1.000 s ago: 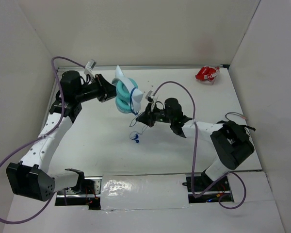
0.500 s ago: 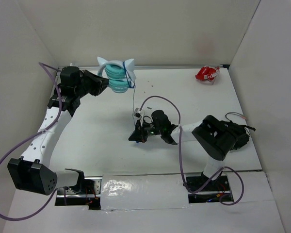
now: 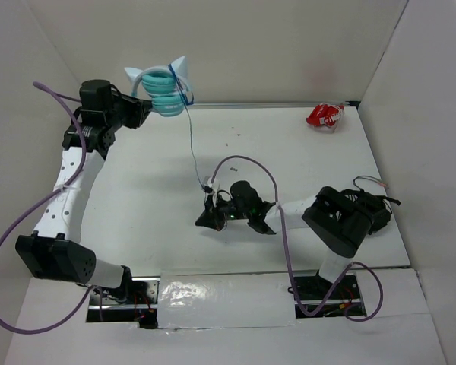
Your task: Wrap the headphones
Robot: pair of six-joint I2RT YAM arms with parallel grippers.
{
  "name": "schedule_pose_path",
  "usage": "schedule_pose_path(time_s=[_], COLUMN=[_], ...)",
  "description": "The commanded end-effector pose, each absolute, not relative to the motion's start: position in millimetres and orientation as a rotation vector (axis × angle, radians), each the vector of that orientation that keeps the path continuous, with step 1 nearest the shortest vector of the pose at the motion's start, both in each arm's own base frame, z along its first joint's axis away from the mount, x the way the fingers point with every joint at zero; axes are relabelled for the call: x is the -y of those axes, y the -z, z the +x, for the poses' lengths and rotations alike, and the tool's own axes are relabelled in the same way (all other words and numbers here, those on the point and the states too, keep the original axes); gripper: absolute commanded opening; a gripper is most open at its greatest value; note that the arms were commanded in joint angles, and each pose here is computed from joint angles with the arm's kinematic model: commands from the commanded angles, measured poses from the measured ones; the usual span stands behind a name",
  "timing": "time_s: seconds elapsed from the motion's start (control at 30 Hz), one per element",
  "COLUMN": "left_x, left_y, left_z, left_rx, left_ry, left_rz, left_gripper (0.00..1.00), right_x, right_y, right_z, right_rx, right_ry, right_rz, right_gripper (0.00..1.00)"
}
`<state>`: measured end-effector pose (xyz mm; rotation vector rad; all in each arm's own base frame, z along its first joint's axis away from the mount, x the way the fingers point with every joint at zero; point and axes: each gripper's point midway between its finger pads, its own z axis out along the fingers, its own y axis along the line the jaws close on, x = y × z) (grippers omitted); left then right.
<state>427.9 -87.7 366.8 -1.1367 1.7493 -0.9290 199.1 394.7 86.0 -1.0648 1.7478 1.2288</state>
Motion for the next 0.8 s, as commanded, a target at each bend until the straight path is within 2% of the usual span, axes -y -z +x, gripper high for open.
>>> schedule_pose_path(time_s=[0.0,0.07,0.2,0.37,0.43,0.57,0.77], left_x=[115.1,124.2,167.1,183.7,188.9,193.9,241.2], left_y=[-415.1,-416.7,-431.1,-412.2,-403.5,-398.8,-385.3], left_z=[418.8,413.2,372.4,357.0,354.8,339.4,320.7], left_rx=[-1.725,-1.766,-1.874,-1.976,-1.993,-1.953,-1.873], left_ry=[1.192,1.268,1.591,1.83,1.851,1.848,1.481], left_rz=[-0.811,-0.671,-0.199,0.072,0.11,0.272,0.502], left_gripper=[0.0,0.0,0.0,0.0,0.0,0.0,0.0], right_x=[-396.1,-388.2,-370.9,-347.4,-331.8,-301.4,-254.3], right_y=[-96.6,-93.7,-98.9,-110.8,-115.4,-123.5,-144.7], right_z=[234.0,254.4,290.7,344.0,357.1,389.1,429.3], right_rx=[-1.732,-1.764,-1.777,-1.837,-1.869,-1.967,-2.056], right_ry=[-1.122,-1.107,-1.116,-1.051,-1.146,-1.112,-0.846], right_rz=[-1.003,-0.963,-0.909,-0.79,-0.748,-0.582,-0.423], right_gripper=[0.0,0.0,0.0,0.0,0.0,0.0,0.0])
